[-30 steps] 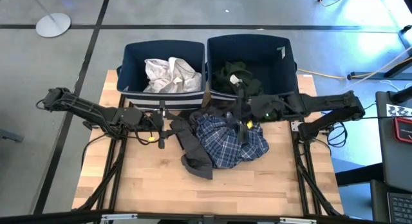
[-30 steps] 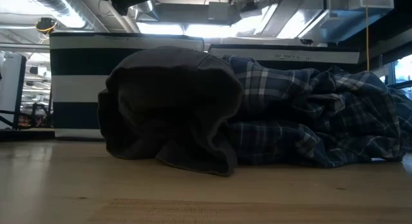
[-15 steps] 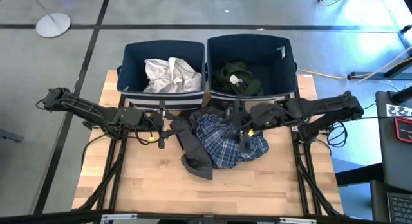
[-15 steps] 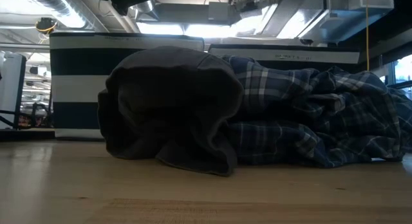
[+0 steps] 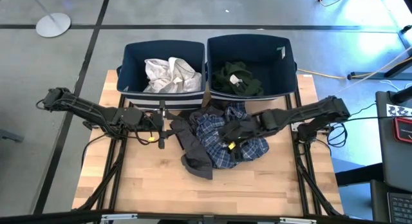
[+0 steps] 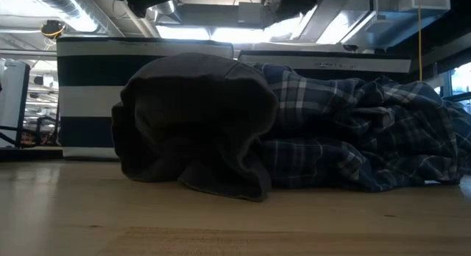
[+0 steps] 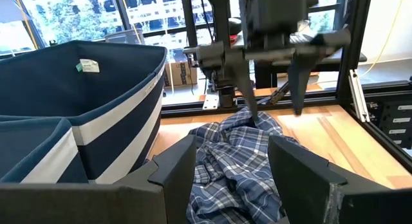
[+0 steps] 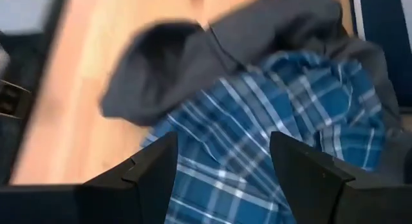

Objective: Sort clothes
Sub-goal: Put the blue polo shirt into the right blue laundry basket

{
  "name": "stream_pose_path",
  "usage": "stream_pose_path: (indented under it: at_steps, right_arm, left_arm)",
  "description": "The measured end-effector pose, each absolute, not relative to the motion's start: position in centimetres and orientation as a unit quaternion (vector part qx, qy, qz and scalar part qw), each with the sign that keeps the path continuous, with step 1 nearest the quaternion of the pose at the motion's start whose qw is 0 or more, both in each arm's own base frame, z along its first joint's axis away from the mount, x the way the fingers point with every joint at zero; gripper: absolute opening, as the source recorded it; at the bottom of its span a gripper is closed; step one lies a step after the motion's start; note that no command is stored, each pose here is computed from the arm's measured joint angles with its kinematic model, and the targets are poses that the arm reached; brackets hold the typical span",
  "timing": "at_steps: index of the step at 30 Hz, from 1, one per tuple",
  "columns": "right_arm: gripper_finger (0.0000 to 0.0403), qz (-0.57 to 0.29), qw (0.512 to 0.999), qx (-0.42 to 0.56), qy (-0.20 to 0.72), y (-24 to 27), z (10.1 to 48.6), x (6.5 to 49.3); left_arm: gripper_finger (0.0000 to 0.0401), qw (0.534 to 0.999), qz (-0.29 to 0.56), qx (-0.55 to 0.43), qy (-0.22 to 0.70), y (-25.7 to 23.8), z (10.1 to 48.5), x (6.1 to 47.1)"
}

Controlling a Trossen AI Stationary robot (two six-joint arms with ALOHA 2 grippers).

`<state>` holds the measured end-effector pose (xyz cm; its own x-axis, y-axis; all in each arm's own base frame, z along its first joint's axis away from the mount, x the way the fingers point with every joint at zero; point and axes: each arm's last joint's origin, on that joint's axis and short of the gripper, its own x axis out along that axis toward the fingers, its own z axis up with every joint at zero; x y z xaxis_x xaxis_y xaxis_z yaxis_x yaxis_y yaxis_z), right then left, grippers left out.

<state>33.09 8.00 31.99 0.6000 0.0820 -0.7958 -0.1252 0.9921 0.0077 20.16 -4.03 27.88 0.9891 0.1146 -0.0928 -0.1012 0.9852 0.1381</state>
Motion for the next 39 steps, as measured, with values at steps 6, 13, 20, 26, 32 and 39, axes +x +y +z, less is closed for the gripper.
stream_pose_path:
  at_steps: [6, 13, 20, 26, 32, 39]
  right_arm:
    - [0.0248, 0.024, 0.855, -0.071, 0.513, 7.9, 29.1, 33.8]
    - [0.0248, 0.028, 0.832, -0.091, 0.546, 8.2, 26.9, 34.8]
    - [0.0248, 0.016, 0.811, -0.105, 0.575, 8.4, 24.2, 35.9]
    - [0.0248, -0.009, 0.785, -0.135, 0.605, 8.2, 21.0, 37.2]
    - [0.0248, -0.023, 0.766, -0.146, 0.626, 7.8, 17.9, 38.3]
    - [0.0238, -0.019, 0.759, -0.141, 0.635, 7.1, 15.2, 39.6]
  left_arm:
    - [0.0184, 0.995, 0.054, 0.067, 0.054, -4.0, 27.8, 20.2]
    - [0.0184, 0.994, 0.054, 0.071, 0.058, -4.0, 27.7, 20.1]
    - [0.0184, 0.994, 0.054, 0.070, 0.058, -4.0, 27.7, 20.1]
    - [0.0184, 0.994, 0.054, 0.069, 0.058, -4.0, 27.7, 20.1]
    - [0.0184, 0.994, 0.054, 0.069, 0.058, -4.0, 27.7, 20.1]
    - [0.0184, 0.994, 0.054, 0.070, 0.059, -4.0, 27.7, 20.1]
